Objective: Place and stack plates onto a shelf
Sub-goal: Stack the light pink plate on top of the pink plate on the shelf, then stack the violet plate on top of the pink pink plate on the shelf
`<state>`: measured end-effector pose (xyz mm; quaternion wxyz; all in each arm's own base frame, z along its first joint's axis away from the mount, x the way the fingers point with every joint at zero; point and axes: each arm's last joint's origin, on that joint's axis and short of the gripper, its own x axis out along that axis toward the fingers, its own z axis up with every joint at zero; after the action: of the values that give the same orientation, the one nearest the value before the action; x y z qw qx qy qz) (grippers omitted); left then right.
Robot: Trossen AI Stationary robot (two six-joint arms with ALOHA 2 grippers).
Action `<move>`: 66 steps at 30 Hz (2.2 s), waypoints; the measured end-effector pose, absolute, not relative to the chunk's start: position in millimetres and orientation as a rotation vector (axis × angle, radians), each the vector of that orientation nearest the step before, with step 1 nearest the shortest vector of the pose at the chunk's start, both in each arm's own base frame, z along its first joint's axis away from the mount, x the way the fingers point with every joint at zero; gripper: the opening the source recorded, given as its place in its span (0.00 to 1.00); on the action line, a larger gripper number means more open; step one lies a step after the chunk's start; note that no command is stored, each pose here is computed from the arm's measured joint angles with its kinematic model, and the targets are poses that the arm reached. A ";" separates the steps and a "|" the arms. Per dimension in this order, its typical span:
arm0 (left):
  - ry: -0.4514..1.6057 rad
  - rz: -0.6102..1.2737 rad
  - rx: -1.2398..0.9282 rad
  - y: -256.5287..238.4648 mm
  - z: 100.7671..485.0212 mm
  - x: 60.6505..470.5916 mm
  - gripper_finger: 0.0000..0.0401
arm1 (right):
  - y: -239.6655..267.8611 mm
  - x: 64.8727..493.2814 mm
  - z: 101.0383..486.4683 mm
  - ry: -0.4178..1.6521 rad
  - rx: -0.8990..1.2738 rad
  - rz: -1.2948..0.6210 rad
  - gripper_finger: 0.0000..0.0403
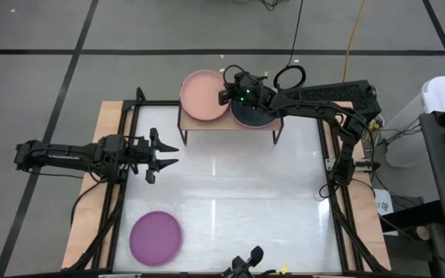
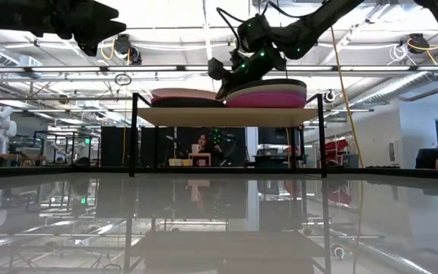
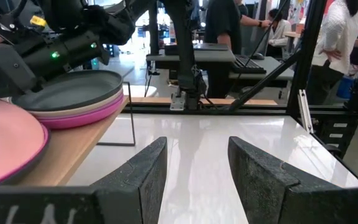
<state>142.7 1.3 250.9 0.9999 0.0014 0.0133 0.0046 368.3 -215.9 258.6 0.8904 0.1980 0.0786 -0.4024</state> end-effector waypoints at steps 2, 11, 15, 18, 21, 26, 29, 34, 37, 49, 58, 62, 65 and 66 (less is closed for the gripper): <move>0.026 0.009 0.003 1.3 251.0 142.7 0.44 | -215.2 368.2 260.1 0.166 0.409 -0.814 0.03; 0.026 0.009 0.003 1.3 251.0 142.7 0.44 | -206.5 359.5 287.3 0.122 0.402 -0.724 0.25; 0.026 0.009 0.002 1.2 251.0 142.7 0.44 | -195.3 349.7 314.3 0.069 0.368 -0.682 0.38; 0.026 0.009 -0.009 1.3 251.0 142.7 0.44 | -178.9 340.6 341.2 0.034 0.312 -0.537 0.46; 0.026 0.009 -0.010 1.2 251.0 142.7 0.44 | -152.9 331.5 366.6 0.014 0.267 -0.318 0.49; 0.026 0.010 -0.046 1.3 250.9 142.6 0.44 | -92.0 316.6 383.7 0.101 0.173 -0.051 0.50; 0.027 0.011 -0.087 1.3 250.9 142.9 0.44 | -53.5 307.6 369.9 0.150 0.125 0.020 0.50; 0.027 0.011 -0.094 1.3 250.8 143.0 0.44 | -1.4 282.3 323.9 0.257 0.128 0.059 0.49; 0.041 0.012 -0.150 1.3 249.3 143.6 0.44 | 25.2 261.6 292.9 0.302 0.197 0.062 0.49; 0.121 0.011 -0.120 1.2 248.7 157.0 0.44 | 84.2 194.2 220.0 -0.036 0.218 0.026 0.49; 0.627 -0.075 -0.105 -14.4 254.0 164.3 0.44 | 85.4 185.0 218.3 -0.140 0.116 -0.041 0.49; 0.828 -0.128 -0.091 -29.3 237.3 169.1 0.44 | 85.3 185.0 218.4 -0.140 0.096 -0.043 0.49; 0.971 -0.170 -0.054 -41.5 221.5 171.5 0.44 | 85.3 185.0 218.6 -0.142 0.097 -0.043 0.49; 1.012 -0.181 -0.040 -45.0 216.7 172.4 0.44 | 85.3 185.0 218.6 -0.142 0.097 -0.043 0.49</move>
<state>172.4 -45.0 216.7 0.8705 -0.0190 0.4841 -0.0866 185.0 85.3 218.6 0.9961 0.0485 -0.0710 -0.0214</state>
